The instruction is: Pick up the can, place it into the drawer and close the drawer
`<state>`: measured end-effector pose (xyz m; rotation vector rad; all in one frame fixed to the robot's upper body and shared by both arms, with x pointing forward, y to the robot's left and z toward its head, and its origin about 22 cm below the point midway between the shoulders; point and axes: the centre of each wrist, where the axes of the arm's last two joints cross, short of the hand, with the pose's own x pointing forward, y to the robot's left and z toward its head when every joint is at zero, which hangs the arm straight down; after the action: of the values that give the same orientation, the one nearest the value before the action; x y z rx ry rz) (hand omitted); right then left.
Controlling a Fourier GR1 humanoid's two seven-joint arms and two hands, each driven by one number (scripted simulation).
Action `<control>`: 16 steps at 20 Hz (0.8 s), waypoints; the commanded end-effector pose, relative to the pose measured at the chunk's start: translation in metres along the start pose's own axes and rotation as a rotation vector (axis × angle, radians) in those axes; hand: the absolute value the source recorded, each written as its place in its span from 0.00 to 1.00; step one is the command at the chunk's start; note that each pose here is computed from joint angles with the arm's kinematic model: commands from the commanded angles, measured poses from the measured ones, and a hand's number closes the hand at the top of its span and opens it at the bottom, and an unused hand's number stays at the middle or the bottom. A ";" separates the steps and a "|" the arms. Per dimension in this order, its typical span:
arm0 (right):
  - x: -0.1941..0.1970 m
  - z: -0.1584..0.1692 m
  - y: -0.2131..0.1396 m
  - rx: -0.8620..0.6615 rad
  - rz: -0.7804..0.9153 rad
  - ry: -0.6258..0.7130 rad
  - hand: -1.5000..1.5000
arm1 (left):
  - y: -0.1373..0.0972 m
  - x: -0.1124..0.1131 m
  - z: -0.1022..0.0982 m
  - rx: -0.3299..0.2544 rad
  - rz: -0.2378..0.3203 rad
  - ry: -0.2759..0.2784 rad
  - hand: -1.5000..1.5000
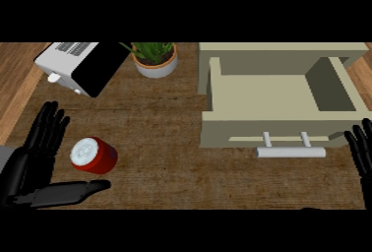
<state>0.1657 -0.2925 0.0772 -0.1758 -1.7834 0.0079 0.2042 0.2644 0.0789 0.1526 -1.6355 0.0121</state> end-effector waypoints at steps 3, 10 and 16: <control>0.008 0.011 -0.001 0.015 -0.004 0.002 0.00 | -0.001 -0.031 0.005 0.027 -0.016 0.013 0.00; 0.003 -0.004 -0.004 0.010 -0.001 -0.001 0.00 | 0.013 -0.062 -0.012 0.041 -0.009 0.018 0.00; -0.012 0.005 0.001 0.000 -0.010 -0.016 0.00 | 0.031 -0.092 0.004 0.062 -0.028 0.036 0.00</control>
<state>0.1650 -0.2949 0.0702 -0.1707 -1.7837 0.0136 0.2117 0.2886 0.0039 0.2076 -1.6017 0.0435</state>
